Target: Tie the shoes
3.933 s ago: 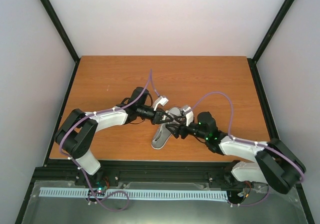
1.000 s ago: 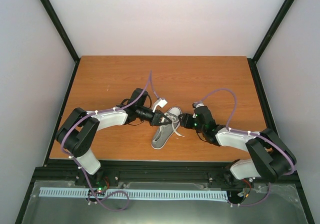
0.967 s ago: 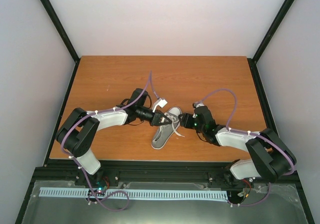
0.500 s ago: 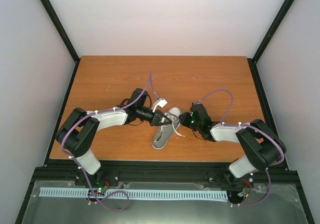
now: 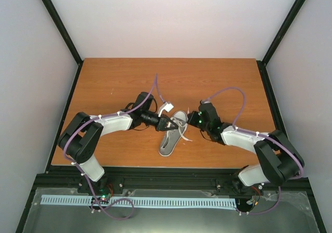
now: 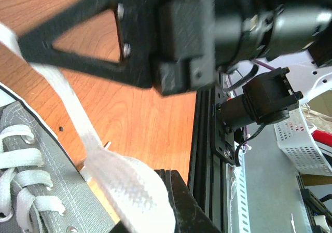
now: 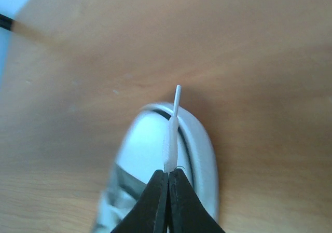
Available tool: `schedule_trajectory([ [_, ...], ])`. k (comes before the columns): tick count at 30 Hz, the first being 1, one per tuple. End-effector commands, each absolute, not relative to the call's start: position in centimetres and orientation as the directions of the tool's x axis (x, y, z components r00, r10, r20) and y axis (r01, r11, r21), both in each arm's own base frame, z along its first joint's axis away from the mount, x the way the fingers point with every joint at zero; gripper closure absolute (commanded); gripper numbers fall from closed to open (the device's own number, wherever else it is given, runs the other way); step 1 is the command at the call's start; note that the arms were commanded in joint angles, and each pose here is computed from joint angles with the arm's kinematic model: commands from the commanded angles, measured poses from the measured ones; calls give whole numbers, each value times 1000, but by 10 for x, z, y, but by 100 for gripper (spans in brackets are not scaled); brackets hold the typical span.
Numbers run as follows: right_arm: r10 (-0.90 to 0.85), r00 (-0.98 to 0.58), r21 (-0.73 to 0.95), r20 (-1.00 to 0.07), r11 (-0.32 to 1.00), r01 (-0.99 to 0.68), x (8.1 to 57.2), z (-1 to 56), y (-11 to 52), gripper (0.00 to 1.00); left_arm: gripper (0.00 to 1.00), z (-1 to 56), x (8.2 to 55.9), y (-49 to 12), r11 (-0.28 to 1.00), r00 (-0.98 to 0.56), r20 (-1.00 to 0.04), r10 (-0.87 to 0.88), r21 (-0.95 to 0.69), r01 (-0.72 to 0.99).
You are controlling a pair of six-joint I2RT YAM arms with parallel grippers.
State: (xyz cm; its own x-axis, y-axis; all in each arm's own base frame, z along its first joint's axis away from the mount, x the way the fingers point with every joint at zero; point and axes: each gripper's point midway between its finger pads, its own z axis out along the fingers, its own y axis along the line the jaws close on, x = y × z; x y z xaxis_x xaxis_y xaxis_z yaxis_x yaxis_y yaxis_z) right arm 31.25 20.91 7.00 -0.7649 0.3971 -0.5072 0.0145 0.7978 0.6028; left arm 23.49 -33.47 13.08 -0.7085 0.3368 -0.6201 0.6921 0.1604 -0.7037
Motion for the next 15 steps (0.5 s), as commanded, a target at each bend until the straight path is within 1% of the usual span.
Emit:
schedule_trajectory([
  [1,345,-709,587,-615,801,-119,339,125,224,97,96,144,235,-336,116,-668,-666,331,-674,729],
  [5,273,-742,607,-613,764,-220,354,135,257,97,97,145,235,-336,114,-664,-671,329,-670,733],
  [11,166,-833,649,-528,711,-270,366,99,297,97,96,146,234,-335,116,-662,-673,329,-667,736],
  [12,158,-837,646,-523,714,-270,367,94,298,94,96,147,234,-335,116,-662,-674,328,-667,736],
  [13,159,-838,642,-522,720,-264,368,91,296,85,96,147,234,-335,117,-662,-675,327,-666,737],
  [14,163,-835,636,-526,727,-259,370,90,291,70,96,148,234,-335,117,-660,-677,325,-664,739],
  [15,175,-827,633,-535,731,-254,372,94,284,62,97,148,235,-334,121,-659,-680,323,-661,741],
])
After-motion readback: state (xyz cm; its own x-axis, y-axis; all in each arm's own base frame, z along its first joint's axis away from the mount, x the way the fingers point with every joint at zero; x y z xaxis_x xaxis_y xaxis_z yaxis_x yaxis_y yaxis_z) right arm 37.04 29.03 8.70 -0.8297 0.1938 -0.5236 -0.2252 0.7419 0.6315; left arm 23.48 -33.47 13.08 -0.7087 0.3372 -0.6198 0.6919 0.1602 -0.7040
